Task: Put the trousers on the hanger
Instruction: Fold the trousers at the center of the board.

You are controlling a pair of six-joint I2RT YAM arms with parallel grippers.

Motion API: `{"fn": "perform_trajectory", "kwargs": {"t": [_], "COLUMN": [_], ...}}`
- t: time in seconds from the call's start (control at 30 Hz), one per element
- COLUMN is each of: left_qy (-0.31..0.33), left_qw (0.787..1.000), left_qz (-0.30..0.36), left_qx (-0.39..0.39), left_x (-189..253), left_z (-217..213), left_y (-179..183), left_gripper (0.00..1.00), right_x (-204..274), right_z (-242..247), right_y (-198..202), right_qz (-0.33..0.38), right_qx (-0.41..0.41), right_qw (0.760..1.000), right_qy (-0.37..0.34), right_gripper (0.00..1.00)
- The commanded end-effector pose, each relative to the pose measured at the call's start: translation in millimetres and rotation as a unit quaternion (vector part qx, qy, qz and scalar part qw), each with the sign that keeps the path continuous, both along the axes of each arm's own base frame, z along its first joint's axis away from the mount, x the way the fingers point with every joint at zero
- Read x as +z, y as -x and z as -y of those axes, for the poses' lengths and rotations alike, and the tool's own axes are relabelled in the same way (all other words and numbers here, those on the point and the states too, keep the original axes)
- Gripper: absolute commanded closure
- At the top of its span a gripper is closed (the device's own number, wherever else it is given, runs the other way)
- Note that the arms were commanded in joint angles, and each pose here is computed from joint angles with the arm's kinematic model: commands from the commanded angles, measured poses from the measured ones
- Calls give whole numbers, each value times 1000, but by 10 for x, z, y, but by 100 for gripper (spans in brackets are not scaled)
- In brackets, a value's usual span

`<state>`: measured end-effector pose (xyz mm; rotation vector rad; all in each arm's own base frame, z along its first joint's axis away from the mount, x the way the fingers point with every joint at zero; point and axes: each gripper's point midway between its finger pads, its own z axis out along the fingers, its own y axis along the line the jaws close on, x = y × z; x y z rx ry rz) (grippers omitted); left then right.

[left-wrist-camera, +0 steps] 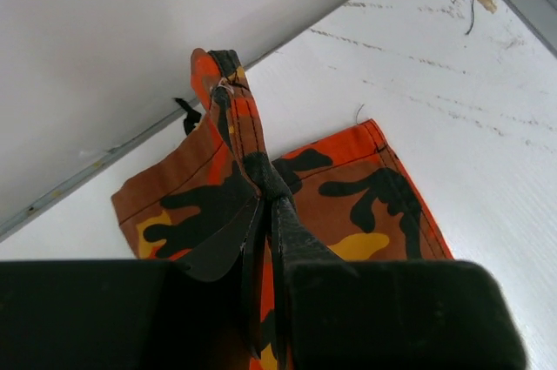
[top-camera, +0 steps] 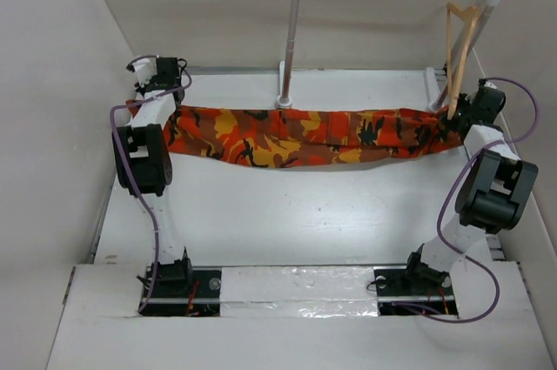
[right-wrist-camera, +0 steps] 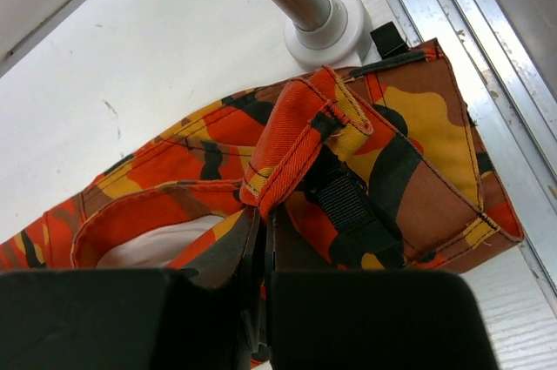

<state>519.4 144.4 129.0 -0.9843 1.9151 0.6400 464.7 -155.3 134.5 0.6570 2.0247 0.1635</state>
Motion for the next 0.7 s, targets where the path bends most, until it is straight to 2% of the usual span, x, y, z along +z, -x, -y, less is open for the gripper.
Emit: {"fn": "perform_trajectory", "kwargs": {"t": [0.0,0.07,0.1,0.13,0.17,0.2,0.27,0.3,0.33,0.37,0.4,0.43,0.53,0.6,0.63,0.67], "left_qy": [-44,-61,-60,-59,-55,-48,-44,-42,-34,-30,-23,-20,-11,14,30,44], "left_qw": [998,997,998,998,998,999,999,999,999,999,999,998,998,997,995,994], "left_qz": [30,32,30,21,20,18,21,24,26,28,39,48,58,61,80,83], "left_qx": [36,23,13,8,9,1,-3,-5,-15,-18,-21,-24,-31,-42,-45,-47], "left_x": [366,369,337,304,271,220,213,236,242,265,332,373,396,345,347,308], "left_z": [-357,-331,-318,-313,-306,-282,-268,-258,-227,-211,-144,-126,-22,78,130,131], "left_y": [-10,-89,-136,-142,-159,-190,-202,-209,-230,-228,-215,-203,11,241,277,367], "left_gripper": [98,95,88,81,65,64,63,57,51,42,41,41,41,44,46,50], "right_x": [479,405,382,374,328,307,312,311,384,408,388,406,458,548,441,436], "right_z": [393,402,400,390,370,351,320,299,305,280,242,200,50,-37,-104,-167], "right_y": [-219,-229,-234,-242,-237,-239,-241,-239,-228,-219,-184,-164,-48,66,161,223], "right_qz": [73,66,65,66,64,65,81,85,99,104,103,106,123,135,133,136], "right_qx": [-39,-40,-39,-36,-34,-31,-21,-18,-14,-11,-7,1,20,27,32,39], "right_qw": [994,995,995,995,996,996,996,996,994,994,994,994,992,990,990,990], "right_qy": [64,62,61,59,54,50,39,35,35,32,28,26,18,19,15,10], "right_gripper": [100,100,100,96,92,88,77,72,59,51,43,29,15,14,14,14]}}
